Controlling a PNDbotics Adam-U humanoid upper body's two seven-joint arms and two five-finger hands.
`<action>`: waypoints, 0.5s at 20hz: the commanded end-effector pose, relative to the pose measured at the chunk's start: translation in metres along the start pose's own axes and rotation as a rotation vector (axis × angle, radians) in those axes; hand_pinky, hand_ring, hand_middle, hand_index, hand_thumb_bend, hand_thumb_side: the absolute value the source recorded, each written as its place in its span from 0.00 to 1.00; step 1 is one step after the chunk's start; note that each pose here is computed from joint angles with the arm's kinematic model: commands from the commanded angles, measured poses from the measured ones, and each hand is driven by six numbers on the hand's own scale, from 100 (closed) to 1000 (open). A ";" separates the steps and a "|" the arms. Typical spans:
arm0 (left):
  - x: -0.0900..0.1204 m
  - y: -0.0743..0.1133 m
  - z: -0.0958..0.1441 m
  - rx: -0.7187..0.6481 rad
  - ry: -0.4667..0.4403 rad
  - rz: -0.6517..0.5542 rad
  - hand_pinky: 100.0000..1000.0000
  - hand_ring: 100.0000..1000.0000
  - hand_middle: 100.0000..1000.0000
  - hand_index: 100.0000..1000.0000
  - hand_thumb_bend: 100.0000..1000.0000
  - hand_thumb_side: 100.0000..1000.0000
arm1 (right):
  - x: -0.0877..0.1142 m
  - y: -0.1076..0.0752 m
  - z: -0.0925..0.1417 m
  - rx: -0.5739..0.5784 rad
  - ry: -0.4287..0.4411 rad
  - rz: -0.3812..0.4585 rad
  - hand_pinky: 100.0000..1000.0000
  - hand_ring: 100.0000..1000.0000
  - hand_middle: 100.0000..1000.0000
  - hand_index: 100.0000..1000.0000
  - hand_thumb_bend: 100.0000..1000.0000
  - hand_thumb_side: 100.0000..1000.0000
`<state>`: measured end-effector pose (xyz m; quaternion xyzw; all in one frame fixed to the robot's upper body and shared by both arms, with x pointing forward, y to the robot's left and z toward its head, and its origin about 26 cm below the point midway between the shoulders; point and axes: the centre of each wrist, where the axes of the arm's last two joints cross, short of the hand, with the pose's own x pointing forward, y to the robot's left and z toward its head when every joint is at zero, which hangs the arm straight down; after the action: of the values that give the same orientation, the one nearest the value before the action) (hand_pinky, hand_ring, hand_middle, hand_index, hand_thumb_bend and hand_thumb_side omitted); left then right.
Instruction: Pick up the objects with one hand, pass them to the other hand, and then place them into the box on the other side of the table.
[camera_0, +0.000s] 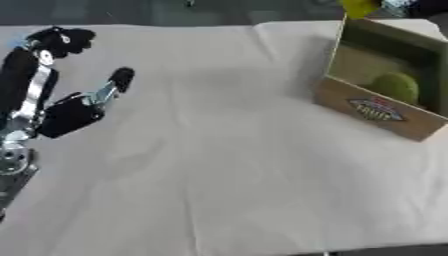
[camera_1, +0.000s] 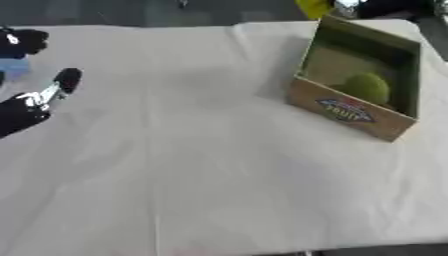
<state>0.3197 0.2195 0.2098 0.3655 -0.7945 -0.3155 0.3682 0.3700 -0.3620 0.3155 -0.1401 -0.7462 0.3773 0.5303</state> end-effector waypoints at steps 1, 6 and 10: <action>-0.002 0.017 0.000 0.040 0.000 -0.022 0.73 0.69 0.63 0.79 0.43 0.79 | 0.001 -0.023 0.016 -0.074 0.027 0.027 0.87 0.60 0.57 0.51 0.00 0.04; -0.003 0.026 0.003 0.070 0.010 -0.022 0.72 0.68 0.63 0.78 0.43 0.78 | -0.024 -0.025 0.024 -0.113 0.106 0.018 0.88 0.60 0.57 0.52 0.00 0.07; -0.003 0.034 0.004 0.100 0.017 -0.026 0.73 0.69 0.63 0.78 0.42 0.77 | -0.047 -0.027 0.029 -0.130 0.178 0.009 0.88 0.61 0.57 0.52 0.00 0.12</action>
<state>0.3093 0.2354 0.2196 0.3842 -0.7971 -0.2831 0.3700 0.3725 -0.4099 0.2838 -0.1850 -0.7179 0.3201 0.5899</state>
